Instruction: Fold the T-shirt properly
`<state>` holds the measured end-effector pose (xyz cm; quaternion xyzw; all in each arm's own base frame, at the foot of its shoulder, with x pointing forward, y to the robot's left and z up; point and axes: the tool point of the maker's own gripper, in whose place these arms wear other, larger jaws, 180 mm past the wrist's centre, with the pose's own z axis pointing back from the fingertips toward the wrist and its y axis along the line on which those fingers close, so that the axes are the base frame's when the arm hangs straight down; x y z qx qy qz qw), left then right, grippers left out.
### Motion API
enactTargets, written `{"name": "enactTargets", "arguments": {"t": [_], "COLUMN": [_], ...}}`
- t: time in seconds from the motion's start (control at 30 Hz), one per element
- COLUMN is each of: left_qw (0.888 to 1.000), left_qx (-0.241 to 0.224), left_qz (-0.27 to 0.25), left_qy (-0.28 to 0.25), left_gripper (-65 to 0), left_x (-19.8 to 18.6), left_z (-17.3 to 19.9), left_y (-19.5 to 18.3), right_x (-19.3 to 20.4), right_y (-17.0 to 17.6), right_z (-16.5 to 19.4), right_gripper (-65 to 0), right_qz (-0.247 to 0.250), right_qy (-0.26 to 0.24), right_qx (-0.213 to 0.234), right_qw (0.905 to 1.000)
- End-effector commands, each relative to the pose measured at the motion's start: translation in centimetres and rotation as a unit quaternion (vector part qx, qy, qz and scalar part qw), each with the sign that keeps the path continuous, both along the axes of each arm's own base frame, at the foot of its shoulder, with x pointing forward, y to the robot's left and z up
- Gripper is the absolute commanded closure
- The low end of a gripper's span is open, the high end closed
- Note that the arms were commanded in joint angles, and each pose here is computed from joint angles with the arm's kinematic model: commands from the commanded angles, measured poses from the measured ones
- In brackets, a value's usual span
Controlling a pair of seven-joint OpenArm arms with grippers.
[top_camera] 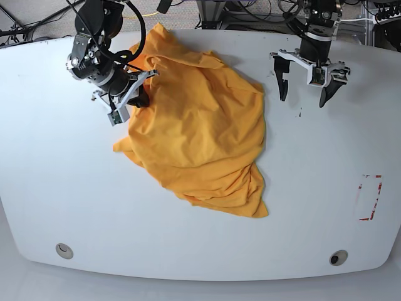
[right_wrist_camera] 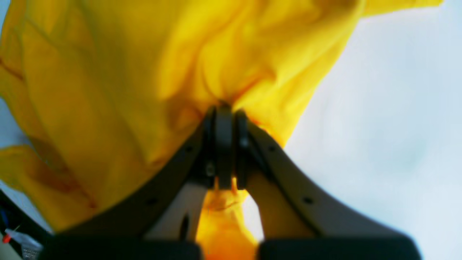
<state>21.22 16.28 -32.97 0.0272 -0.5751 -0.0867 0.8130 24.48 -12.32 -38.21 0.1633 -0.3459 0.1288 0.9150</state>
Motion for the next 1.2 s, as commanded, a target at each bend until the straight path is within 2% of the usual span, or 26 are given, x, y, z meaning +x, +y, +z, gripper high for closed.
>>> {"name": "enactTargets", "arguments": {"t": [0.0, 0.37, 0.53, 0.7, 0.77, 1.0, 1.17], "left_qw": [1.000, 1.000, 0.996, 0.994, 0.994, 0.994, 0.993], "left_qx": [0.000, -0.001, -0.026, -0.026, -0.022, -0.021, -0.019], "left_qz": [-0.002, -0.009, -0.081, -0.100, -0.099, -0.103, -0.114], "left_qy": [-0.020, -0.022, -0.010, 0.034, 0.031, 0.003, 0.004], "left_gripper": [-53.1, -53.1, -53.1, -53.1, -53.1, -53.1, -53.1], "left_x": [0.2, 0.5, 0.0, -0.3, 0.4, 2.4, 4.7], "left_z": [1.0, 1.1, 0.7, -0.6, -0.4, 0.9, 1.5], "left_y": [0.0, -0.2, -3.4, -4.0, -3.8, -4.2, -5.5], "right_x": [1.6, 7.1, 10.2, 12.6, 13.1, 15.0, 15.3], "right_y": [-0.7, -2.3, -3.0, -3.4, -3.9, -5.1, -6.1], "right_z": [3.2, 10.8, 14.8, 18.9, 19.8, 24.4, 25.4], "right_gripper": [0.0, 0.0, 0.0, 0.0, 0.0, 0.0, 0.0], "right_qz": [0.008, 0.029, 0.027, 0.023, 0.023, 0.018, 0.016], "right_qy": [-0.057, -0.180, -0.236, -0.291, -0.295, -0.340, -0.345], "right_qx": [-0.014, -0.066, -0.081, -0.090, -0.103, -0.132, -0.153], "right_qw": [0.9983, 0.9811, 0.9679, 0.9523, 0.9497, 0.9310, 0.9258]}}
